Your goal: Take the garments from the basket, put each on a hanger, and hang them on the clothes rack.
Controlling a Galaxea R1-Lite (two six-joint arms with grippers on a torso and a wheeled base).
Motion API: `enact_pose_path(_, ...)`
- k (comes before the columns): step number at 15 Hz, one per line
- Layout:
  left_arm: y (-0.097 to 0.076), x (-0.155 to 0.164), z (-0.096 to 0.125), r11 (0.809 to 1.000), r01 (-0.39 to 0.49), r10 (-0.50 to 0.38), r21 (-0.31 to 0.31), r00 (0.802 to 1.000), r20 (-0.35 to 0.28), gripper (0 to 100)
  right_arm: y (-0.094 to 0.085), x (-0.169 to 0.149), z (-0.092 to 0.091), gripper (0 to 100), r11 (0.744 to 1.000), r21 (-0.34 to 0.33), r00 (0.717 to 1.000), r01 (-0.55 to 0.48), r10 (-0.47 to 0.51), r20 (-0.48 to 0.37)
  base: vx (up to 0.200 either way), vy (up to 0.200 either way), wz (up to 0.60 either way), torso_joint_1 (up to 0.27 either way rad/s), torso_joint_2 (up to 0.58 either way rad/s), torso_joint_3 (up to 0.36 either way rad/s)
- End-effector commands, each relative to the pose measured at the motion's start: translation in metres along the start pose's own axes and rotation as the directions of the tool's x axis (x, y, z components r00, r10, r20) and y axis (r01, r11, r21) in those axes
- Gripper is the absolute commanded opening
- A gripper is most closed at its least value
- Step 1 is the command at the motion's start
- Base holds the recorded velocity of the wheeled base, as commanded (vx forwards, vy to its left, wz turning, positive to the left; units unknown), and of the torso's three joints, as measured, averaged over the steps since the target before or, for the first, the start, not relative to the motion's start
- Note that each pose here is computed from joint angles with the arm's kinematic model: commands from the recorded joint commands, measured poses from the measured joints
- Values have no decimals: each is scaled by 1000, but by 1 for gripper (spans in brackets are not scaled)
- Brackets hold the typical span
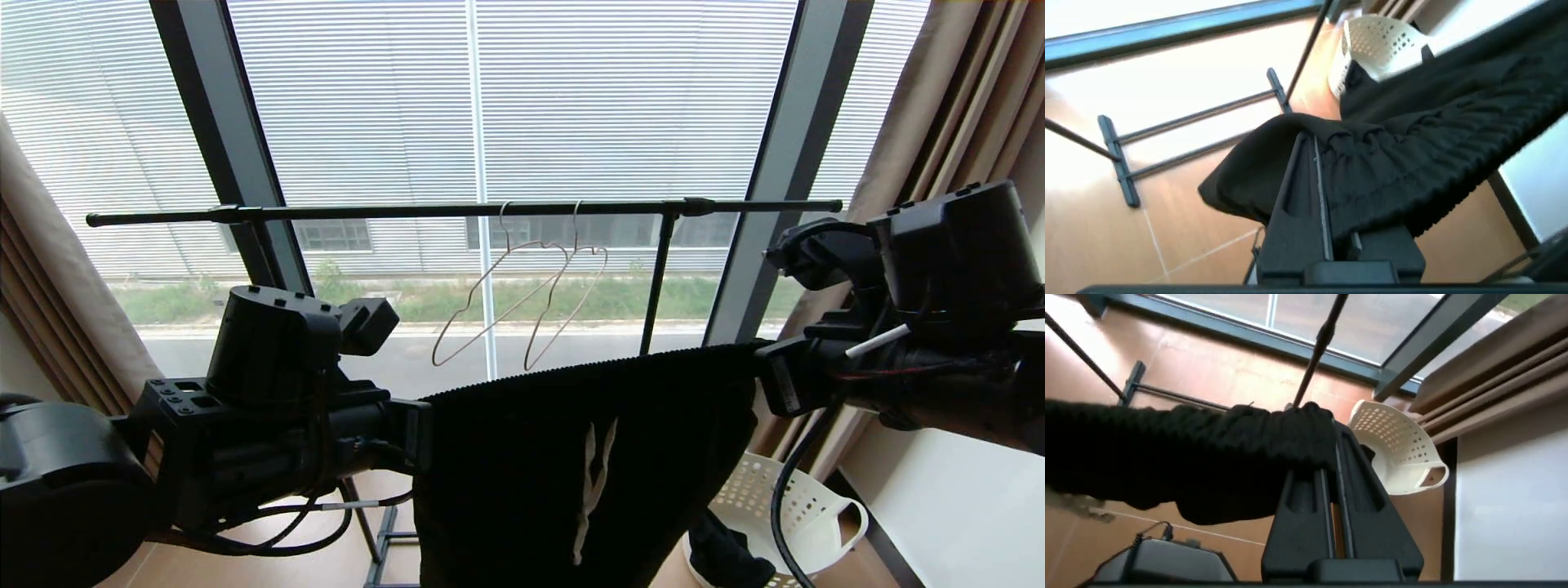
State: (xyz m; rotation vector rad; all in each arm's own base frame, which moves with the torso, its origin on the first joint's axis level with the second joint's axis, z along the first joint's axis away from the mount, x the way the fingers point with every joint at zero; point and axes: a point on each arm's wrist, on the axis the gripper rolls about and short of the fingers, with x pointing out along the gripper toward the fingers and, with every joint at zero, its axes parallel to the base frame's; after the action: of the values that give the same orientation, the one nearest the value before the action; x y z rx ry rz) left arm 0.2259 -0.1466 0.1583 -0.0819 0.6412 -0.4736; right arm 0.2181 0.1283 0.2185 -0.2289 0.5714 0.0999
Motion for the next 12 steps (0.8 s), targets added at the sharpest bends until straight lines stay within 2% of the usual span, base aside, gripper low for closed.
enact_pose_path(1,4,0,6,1000,-14,14,18,1000,11,0,-12,-11,-11,0,997,-63,999,-37,37,-5,0,0,0,0,0,0)
enact_pose_path(2,8,-1,12,999,-32,32,20,999,-5,0,-17,-17,-17,0,991,-109,997,-75,74,-7,0,0,0,0,0,0)
enact_pose_path(4,12,1,19,998,-56,57,32,998,-31,0,-20,-23,-27,0,986,-129,995,-104,103,-17,0,0,0,0,0,0)
enact_pose_path(5,15,6,26,997,-70,71,30,997,-37,0,-19,-27,-40,0,982,-145,992,-122,117,-43,0,0,0,0,0,0)
enact_pose_path(10,20,33,48,996,-83,84,32,996,-17,0,-11,-47,-67,0,955,-204,977,-214,208,-54,0,0,0,0,0,0)
enact_pose_path(12,17,40,66,996,-81,81,33,997,-8,0,-6,-56,-79,0,934,-239,964,-265,258,-60,0,0,0,0,0,0)
